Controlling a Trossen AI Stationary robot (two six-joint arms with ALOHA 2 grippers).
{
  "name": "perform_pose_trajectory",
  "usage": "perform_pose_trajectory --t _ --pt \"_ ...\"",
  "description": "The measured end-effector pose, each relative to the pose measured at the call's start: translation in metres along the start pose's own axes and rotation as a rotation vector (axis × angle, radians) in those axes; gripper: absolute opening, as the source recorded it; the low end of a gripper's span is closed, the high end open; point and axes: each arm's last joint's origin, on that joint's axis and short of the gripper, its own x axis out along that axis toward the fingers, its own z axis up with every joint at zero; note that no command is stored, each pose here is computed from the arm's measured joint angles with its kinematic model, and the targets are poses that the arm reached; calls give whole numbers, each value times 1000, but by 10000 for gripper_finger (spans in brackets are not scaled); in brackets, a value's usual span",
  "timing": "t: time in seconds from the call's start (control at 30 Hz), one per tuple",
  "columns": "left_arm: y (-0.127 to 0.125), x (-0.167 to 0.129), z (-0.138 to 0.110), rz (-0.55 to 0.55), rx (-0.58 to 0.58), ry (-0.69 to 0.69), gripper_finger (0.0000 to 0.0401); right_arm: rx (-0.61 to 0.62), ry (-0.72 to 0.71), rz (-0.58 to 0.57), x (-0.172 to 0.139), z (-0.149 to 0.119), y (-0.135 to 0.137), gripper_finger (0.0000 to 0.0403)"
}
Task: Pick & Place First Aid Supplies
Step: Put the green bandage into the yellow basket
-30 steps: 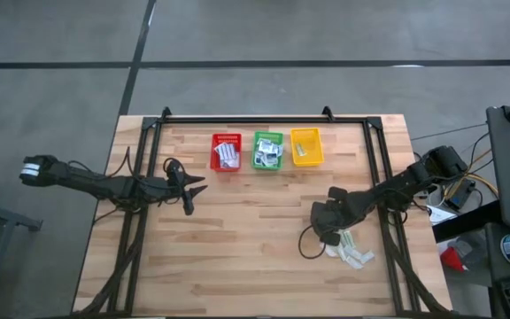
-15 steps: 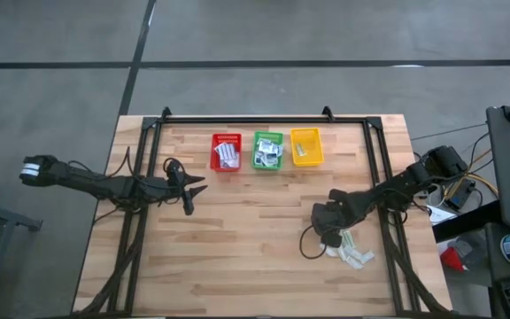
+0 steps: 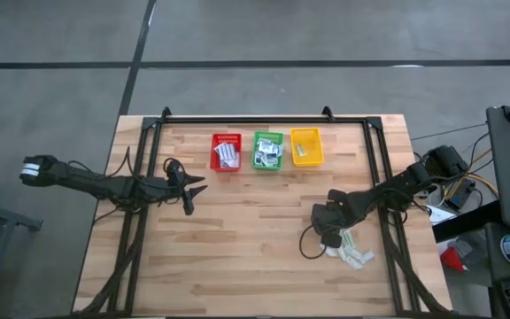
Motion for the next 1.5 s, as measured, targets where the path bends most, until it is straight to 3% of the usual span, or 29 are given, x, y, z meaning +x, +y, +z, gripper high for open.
perform_pose_trajectory --t 0.43,0.9,1.13,1.5 --pt "0 0 0 1 2 5 133 62 -4 -2 -2 5 -6 183" --pt "0 0 0 1 0 3 133 68 -112 106 -33 4 -12 183" --pt "0 0 0 1 -4 2 133 16 -8 129 -17 1 -8 183" --pt "0 0 0 1 -3 4 133 43 111 42 13 3 -4 169"
